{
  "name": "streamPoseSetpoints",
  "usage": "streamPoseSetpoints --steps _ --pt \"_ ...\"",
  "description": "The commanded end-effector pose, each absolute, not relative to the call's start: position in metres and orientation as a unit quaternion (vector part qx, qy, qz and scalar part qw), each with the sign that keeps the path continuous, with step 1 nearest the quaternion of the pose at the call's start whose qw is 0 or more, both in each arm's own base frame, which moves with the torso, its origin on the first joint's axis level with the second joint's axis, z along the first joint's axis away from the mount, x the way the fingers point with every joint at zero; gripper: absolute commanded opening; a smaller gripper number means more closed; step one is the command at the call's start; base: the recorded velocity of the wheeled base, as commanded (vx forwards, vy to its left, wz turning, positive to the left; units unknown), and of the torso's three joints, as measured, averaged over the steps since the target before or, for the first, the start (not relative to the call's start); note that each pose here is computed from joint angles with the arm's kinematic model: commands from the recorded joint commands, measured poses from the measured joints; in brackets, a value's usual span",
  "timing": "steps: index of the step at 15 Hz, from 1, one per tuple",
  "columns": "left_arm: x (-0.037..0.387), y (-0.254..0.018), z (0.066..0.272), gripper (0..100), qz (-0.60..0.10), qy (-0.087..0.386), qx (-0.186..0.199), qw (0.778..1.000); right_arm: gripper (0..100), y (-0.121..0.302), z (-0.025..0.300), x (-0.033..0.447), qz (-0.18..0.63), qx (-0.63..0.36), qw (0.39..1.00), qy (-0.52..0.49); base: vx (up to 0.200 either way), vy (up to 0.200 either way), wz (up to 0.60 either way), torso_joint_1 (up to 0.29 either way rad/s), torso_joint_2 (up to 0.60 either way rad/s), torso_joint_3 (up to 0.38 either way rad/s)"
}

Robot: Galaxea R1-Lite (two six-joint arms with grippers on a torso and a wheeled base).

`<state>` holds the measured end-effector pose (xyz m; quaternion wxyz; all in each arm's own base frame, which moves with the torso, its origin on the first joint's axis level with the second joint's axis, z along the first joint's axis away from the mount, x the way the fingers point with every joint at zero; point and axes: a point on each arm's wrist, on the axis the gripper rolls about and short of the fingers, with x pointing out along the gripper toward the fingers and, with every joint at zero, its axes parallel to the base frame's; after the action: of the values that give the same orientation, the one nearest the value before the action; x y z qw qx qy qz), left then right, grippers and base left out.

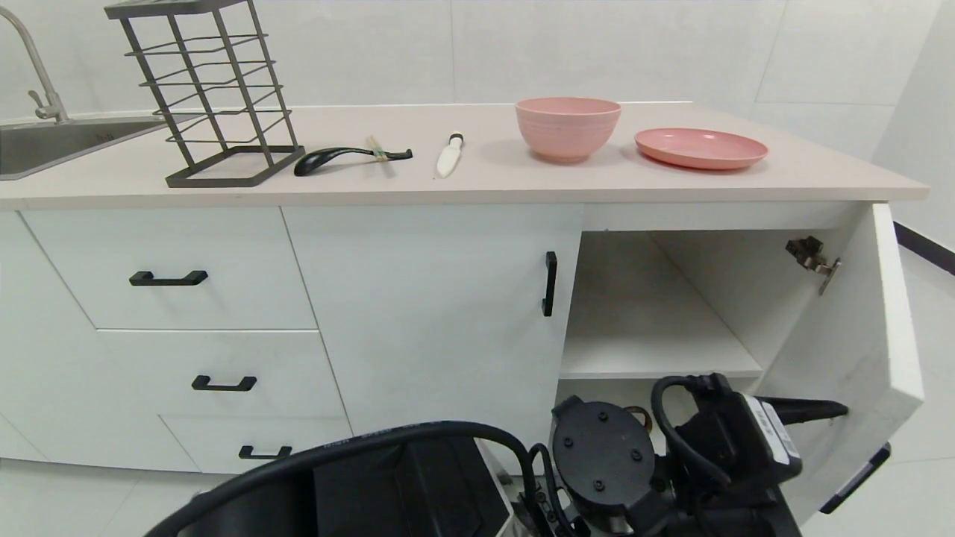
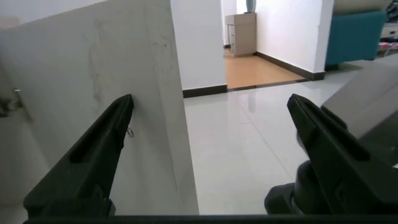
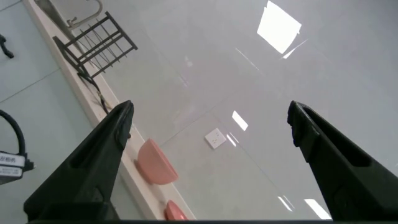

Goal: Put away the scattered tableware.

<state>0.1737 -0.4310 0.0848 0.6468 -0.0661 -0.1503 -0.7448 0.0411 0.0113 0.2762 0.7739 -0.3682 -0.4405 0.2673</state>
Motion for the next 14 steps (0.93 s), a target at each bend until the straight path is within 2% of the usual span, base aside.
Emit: streamPoseSetpoints --steps 1,5,7,9,10,11,13,14 --pt "0.165 -0.447 0.080 100 -0.756 -0.143 -0.066 0.635 100 0.011 0.280 0.040 0.263 -0.371 0.771 -0.446 0.000 0.000 0.00 0.000 0.00 0.000" --pt "0.103 -0.508 0.056 100 -0.804 -0.126 -0.079 0.576 100 0.012 0.284 0.037 0.259 -0.376 0.764 -0.456 0.000 0.000 0.00 0.000 0.00 0.000" --pt "0.111 -0.516 0.054 100 -0.800 -0.130 -0.089 0.580 100 0.013 0.288 0.029 0.254 -0.383 0.755 -0.468 0.000 0.000 0.00 0.000 0.00 0.000" --pt "0.147 -0.504 0.069 100 -0.775 -0.157 -0.093 0.605 100 0.014 0.286 0.025 0.252 -0.385 0.753 -0.470 0.000 0.000 0.00 0.000 0.00 0.000" --pt "0.191 -0.474 0.094 100 -0.741 -0.186 -0.093 0.638 100 0.014 0.285 0.024 0.254 -0.383 0.754 -0.469 0.000 0.000 0.00 0.000 0.00 0.000" --pt "0.216 -0.441 0.113 100 -0.717 -0.192 -0.086 0.665 100 0.015 0.284 0.022 0.254 -0.383 0.754 -0.469 0.000 0.000 0.00 0.000 0.00 0.000" --pt "0.225 -0.371 0.143 100 -0.685 -0.196 -0.076 0.698 100 0.014 0.273 0.024 0.263 -0.374 0.767 -0.450 0.000 0.000 0.00 0.000 0.00 0.000" --pt "0.219 -0.327 0.159 100 -0.671 -0.177 -0.061 0.718 100 0.014 0.261 0.026 0.274 -0.366 0.777 -0.433 0.000 0.000 0.00 0.000 0.00 0.000"
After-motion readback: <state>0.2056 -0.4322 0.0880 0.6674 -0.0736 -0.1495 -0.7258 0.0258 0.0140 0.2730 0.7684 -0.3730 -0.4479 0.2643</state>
